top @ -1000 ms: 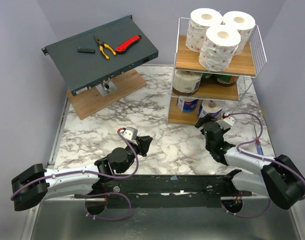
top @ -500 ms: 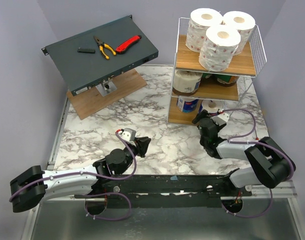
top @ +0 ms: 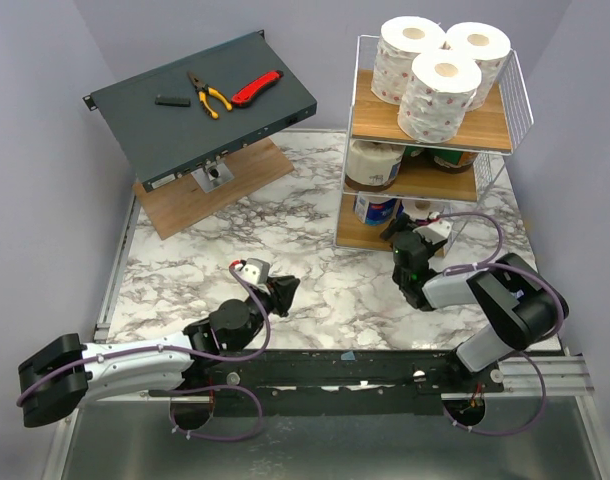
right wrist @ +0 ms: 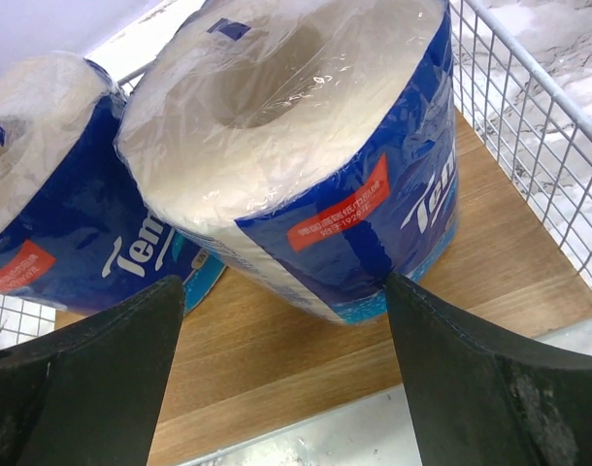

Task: Place and organize the paper towels onto the shelf
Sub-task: Place the paper towel on the shelf.

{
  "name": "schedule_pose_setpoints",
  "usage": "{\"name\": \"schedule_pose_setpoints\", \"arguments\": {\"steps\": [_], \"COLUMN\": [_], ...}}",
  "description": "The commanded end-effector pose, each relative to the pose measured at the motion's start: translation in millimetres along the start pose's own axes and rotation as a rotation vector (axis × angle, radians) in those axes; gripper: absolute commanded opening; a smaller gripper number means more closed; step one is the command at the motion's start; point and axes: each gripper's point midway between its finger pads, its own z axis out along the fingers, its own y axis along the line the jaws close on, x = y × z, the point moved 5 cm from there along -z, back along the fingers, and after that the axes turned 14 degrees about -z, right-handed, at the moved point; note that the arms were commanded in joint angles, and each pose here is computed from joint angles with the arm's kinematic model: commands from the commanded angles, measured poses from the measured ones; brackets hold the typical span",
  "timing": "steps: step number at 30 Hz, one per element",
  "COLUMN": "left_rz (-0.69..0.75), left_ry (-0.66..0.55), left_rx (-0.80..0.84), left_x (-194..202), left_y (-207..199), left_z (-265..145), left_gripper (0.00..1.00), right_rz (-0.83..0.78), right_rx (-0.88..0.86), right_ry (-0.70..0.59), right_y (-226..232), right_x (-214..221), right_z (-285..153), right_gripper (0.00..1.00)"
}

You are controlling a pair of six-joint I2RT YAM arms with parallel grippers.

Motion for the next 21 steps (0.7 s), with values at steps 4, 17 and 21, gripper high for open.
{"name": "schedule_pose_setpoints", "arguments": {"steps": [4, 17, 21], "left_rz": [-0.004, -0.023, -0.023], "left_ry": [0.010, 0.049, 0.054], "left_rx": [-0.026, -0.060, -0.119], "left_x": [6, 6, 3], "left_y": [9, 7, 10], "left_z": [-4, -4, -4], "left_gripper": [0.21, 0.48, 0.59], "right_rz": [0.046, 0.039, 0.035], "right_rx": [0.030, -0.158, -0.237], "right_ry": [-0.102, 0.066, 0.167], "right_y": [3, 13, 13], "right_x": [-21, -28, -24], "right_z": [11, -19, -38], "right_gripper": [0.87, 0.97, 1.00]}}
